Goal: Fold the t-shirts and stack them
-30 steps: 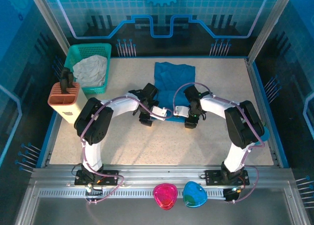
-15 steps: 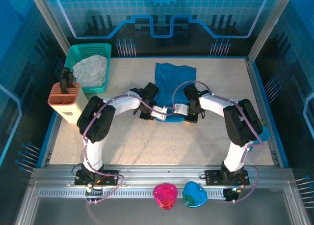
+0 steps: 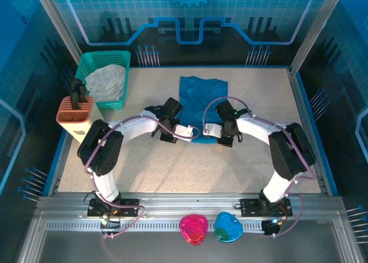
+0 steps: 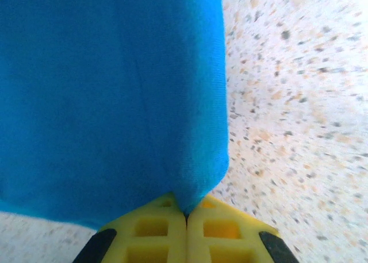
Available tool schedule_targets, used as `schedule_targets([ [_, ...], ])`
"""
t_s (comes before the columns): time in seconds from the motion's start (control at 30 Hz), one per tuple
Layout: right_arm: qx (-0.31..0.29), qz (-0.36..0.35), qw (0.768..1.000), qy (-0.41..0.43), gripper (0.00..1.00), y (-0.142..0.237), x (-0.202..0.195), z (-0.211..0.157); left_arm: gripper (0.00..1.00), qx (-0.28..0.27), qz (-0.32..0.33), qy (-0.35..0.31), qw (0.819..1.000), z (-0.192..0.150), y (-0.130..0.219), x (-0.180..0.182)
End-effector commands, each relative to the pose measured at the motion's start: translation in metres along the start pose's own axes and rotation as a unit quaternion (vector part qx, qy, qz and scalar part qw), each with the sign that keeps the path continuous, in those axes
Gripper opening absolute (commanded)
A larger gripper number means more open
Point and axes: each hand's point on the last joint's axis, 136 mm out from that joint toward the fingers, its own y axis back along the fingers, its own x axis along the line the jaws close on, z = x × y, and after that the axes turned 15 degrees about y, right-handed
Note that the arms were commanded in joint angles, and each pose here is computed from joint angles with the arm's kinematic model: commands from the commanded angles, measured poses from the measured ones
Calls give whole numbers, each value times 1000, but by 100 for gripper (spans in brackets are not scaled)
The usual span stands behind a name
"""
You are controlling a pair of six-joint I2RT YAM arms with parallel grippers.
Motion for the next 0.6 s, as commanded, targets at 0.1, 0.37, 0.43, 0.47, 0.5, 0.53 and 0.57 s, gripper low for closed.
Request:
schedule_targets([
  [0.1,-22,-14,1000,13,0,50,28,9,0,-39,9,18,999,20,44,-27],
  [0.37,-31,-59,998,21,0,95,62,11,0,-74,21,-1,997,41,78,-70],
  [0.43,-34,-66,997,18,0,108,69,11,0,-83,25,-4,996,45,90,-76],
  [0.47,-36,-71,997,16,0,113,72,11,0,-87,28,-5,996,46,96,-78],
  [0.5,-39,-74,996,15,0,119,76,11,0,-89,29,-4,996,46,102,-80],
  [0.53,-41,-78,996,14,0,123,78,11,0,-92,30,-3,995,46,107,-81],
  [0.57,-43,-85,995,11,0,128,78,10,0,-95,33,-3,995,47,112,-81],
])
